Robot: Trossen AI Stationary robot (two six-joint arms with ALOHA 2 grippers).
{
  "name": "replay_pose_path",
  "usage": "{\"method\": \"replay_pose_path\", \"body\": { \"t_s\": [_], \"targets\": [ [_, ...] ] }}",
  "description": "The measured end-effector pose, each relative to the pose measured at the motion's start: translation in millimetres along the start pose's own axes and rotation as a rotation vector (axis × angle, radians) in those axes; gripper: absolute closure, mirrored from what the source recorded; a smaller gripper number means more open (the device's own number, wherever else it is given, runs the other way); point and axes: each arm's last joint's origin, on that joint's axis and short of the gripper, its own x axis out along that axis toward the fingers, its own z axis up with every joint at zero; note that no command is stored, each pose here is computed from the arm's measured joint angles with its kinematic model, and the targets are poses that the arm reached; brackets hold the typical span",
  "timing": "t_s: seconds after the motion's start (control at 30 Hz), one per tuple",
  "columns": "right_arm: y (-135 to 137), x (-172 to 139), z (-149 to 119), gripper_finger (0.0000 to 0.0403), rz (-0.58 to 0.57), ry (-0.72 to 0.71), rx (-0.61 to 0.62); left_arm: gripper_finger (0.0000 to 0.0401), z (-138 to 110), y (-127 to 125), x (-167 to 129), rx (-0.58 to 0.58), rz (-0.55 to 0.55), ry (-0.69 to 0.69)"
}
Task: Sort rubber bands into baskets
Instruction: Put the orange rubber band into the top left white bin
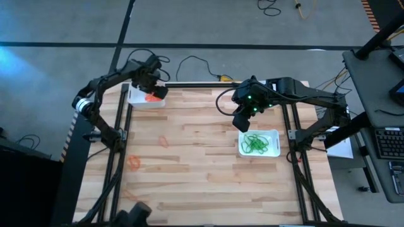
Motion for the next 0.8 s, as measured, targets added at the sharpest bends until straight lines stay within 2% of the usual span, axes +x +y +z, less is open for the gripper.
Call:
{"method": "replay_pose_path", "body": {
  "t_s": [0.07,0.2,0.33,0.5,0.63,0.8],
  "targets": [
    [0,0,0,0.039,0.0,0.0,-0.001,0.0183,-9,-15,-20,0.063,-0.059,0.024],
    [0,0,0,0.039,0.0,0.0,0.0,0.0144,-38,-49,-54,0.215,-0.09,0.006],
    [0,0,0,0.039,0.0,0.0,0.0,0.0134,-69,-78,-74,0.329,-0.135,-0.047],
    [0,0,0,0.039,0.0,0.0,0.0,0.0133,-97,-101,-82,0.456,-0.179,-0.08],
    [0,0,0,0.039,0.0,0.0,0.0,0.0133,-113,-113,-86,0.477,-0.224,-0.061],
    [0,0,0,0.039,0.0,0.0,0.0,0.0137,-131,-127,-92,0.442,-0.382,0.039]
  ]
}}
